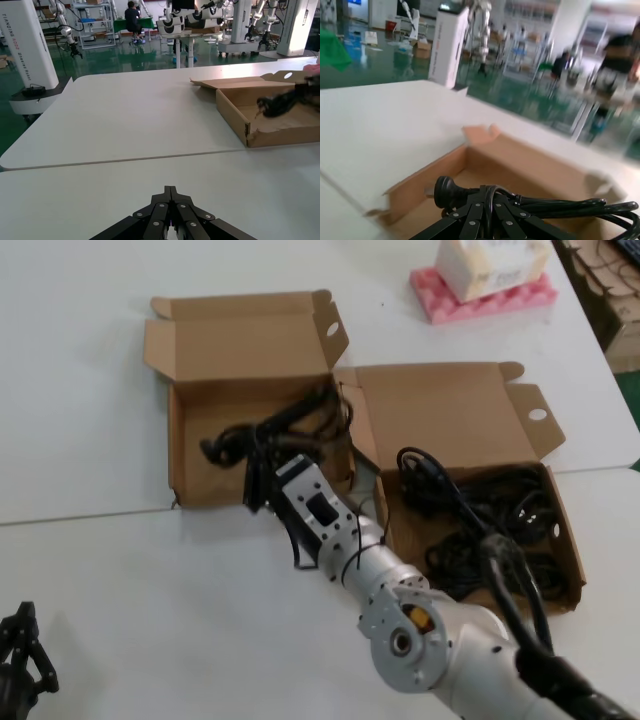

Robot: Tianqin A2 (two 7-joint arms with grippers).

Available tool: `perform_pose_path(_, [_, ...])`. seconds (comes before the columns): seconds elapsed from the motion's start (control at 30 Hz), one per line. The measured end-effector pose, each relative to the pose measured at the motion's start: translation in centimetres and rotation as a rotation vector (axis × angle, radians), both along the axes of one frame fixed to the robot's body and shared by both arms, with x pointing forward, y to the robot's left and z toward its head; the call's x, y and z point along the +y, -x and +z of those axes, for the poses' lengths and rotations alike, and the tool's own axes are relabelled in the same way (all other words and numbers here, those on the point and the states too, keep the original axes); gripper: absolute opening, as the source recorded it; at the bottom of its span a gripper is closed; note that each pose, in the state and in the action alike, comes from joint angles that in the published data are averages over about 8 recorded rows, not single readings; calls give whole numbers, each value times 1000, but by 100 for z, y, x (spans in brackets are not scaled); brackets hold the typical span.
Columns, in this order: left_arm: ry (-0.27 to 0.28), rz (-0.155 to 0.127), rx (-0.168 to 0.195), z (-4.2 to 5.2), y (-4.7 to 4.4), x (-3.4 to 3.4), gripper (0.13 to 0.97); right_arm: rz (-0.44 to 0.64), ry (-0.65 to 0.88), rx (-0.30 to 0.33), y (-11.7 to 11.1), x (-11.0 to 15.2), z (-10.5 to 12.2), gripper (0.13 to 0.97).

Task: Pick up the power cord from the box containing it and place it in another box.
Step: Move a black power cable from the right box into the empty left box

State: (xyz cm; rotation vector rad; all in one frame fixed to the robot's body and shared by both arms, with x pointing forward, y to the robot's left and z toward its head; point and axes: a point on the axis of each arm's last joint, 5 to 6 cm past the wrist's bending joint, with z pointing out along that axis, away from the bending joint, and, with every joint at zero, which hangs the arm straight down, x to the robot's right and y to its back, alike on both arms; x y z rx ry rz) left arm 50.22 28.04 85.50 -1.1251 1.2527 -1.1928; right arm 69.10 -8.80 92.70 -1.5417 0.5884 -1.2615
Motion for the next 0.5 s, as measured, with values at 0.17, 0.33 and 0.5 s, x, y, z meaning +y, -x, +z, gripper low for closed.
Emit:
perform_pose_path(0.17, [0, 0, 0, 0, 0, 0, 163, -37, 87, -128, -35, 16, 17, 175])
perform_pose_path(0.33, [0, 0, 0, 0, 0, 0, 163, -54, 109, -168, -54, 21, 12, 189])
perform_pose_path(0.5, [0, 0, 0, 0, 0, 0, 163, -62, 110, -167, -71, 49, 0, 229])
